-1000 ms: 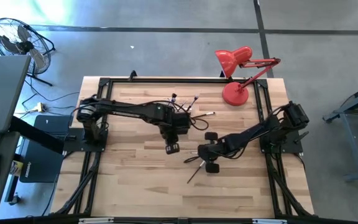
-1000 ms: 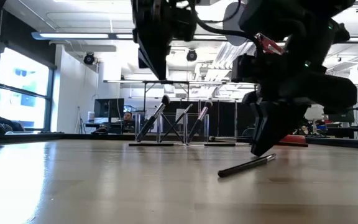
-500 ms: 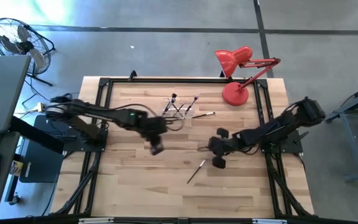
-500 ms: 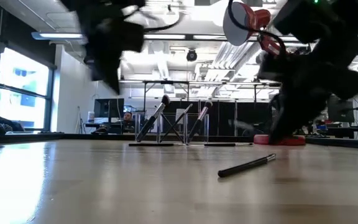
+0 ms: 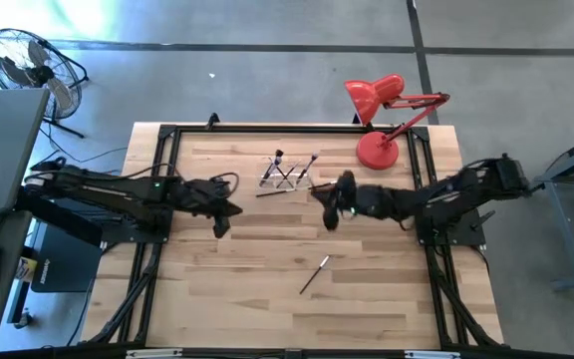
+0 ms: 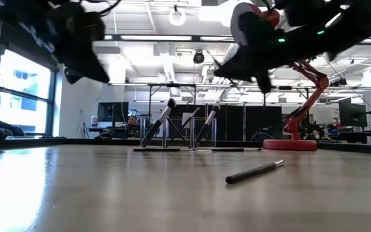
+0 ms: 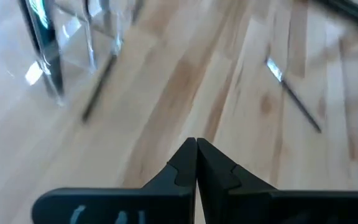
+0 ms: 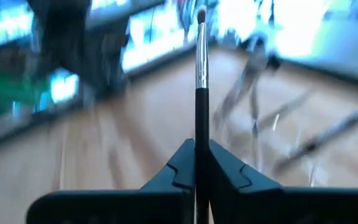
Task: Put items in baskets/containers
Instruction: Put the black eyeshadow brush into the transparent organizer
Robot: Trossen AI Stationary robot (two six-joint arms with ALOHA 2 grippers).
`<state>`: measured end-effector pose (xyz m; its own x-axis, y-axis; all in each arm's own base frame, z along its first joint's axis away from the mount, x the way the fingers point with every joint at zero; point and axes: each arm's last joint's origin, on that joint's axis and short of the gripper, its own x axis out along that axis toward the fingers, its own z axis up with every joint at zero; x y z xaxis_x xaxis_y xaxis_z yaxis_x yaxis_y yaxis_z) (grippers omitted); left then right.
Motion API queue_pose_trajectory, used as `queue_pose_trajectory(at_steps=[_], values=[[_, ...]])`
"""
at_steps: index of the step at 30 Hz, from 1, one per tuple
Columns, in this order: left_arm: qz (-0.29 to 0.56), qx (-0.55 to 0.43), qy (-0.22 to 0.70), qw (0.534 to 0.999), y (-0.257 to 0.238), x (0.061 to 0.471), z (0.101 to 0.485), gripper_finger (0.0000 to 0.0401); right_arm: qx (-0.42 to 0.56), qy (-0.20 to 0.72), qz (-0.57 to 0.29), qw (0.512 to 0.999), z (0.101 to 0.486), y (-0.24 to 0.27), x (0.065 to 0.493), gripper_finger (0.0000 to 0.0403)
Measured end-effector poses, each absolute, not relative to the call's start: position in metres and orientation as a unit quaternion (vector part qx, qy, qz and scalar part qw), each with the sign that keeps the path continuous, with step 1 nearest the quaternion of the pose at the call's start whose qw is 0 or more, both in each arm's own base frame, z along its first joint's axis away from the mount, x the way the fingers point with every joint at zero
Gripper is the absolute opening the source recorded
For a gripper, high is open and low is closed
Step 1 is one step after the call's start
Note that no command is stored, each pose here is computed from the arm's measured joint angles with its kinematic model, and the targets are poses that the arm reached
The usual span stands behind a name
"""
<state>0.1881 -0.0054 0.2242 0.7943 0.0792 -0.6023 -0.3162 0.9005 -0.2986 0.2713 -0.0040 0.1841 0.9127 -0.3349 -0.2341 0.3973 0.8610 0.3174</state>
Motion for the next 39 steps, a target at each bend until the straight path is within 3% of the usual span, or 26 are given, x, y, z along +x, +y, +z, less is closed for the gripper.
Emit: queue_pose_trajectory(at_steps=[3, 14, 23, 39], values=[[0.111, -0.181, 0.289, 0.933, -0.003, 0.169, 0.222, 0.0, 0.196, 0.004, -0.221, 0.955, 0.183, -0.025, 0.281, 0.0019], [0.109, -0.13, 0.245, 0.955, 0.001, 0.145, 0.231, 0.0, 0.249, -0.125, -0.234, 0.931, 0.14, -0.086, 0.307, 0.001], [0.097, -0.086, 0.263, 0.956, 0.001, 0.145, 0.228, 0.0, 0.186, -0.099, -0.238, 0.948, 0.128, -0.104, 0.337, 0.0015], [0.073, -0.117, 0.28, 0.95, -0.001, 0.143, 0.226, 0.0, 0.147, -0.051, -0.243, 0.958, 0.116, -0.105, 0.327, 0.0016]])
